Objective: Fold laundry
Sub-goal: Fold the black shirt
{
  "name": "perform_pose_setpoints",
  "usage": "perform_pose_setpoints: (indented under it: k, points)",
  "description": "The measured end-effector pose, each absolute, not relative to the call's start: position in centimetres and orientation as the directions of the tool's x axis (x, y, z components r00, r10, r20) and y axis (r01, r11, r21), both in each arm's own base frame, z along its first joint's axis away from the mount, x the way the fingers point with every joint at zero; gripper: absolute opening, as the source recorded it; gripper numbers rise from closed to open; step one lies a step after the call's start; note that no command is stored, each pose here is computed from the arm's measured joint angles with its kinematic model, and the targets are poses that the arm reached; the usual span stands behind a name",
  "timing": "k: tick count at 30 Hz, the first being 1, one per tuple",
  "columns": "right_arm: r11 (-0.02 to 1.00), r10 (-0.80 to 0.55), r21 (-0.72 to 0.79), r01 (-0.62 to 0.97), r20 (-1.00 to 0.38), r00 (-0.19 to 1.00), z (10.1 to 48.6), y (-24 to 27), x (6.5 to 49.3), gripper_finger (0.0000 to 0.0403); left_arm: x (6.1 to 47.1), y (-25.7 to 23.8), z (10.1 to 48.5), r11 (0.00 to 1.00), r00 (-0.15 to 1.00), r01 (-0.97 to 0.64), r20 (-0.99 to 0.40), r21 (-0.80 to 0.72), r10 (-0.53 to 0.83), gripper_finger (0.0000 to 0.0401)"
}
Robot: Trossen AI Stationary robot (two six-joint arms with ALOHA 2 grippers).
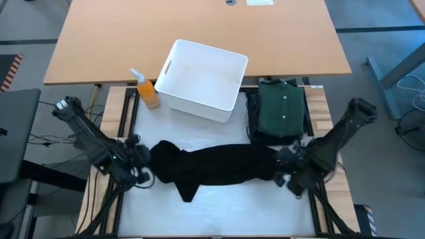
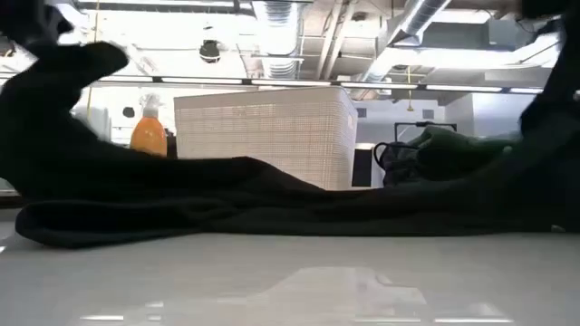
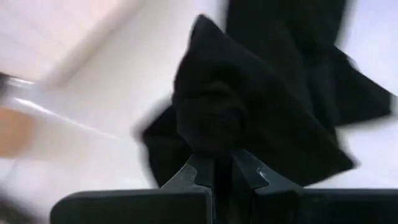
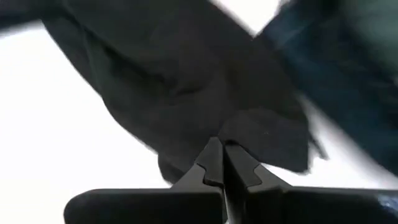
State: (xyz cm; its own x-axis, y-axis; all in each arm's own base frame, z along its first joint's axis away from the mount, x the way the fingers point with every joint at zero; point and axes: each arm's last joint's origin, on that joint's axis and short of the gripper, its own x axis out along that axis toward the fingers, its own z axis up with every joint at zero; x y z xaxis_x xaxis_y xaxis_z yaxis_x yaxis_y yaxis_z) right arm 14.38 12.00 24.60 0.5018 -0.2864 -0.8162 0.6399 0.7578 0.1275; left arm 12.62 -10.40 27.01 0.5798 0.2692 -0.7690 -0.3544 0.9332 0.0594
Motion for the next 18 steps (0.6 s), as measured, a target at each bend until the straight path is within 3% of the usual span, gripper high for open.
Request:
perform_pose_setpoints:
  k: [3,7,18]
  points:
    - [0.776,-0.169,0.196,0.599,-0.851,0.497,23.4,12.1,15.4,0.0014,12.9,-10.5,24.8,0.952,0.541,-0.306,-0.826,-0.019,0.157,0.0000]
    - [0.780,-0.130,0.211,0.589,-0.866,0.482,23.2,11.4,16.4,0.0014,13.5,-10.4,23.3,0.959,0.569,-0.268,-0.819,-0.098,0.075,0.0000]
    - [0.809,-0.117,0.241,0.537,-0.828,0.548,25.0,8.5,18.6,0.0014,15.3,-9.2,24.0,0.972,0.635,-0.204,-0.772,-0.115,0.042,0.0000]
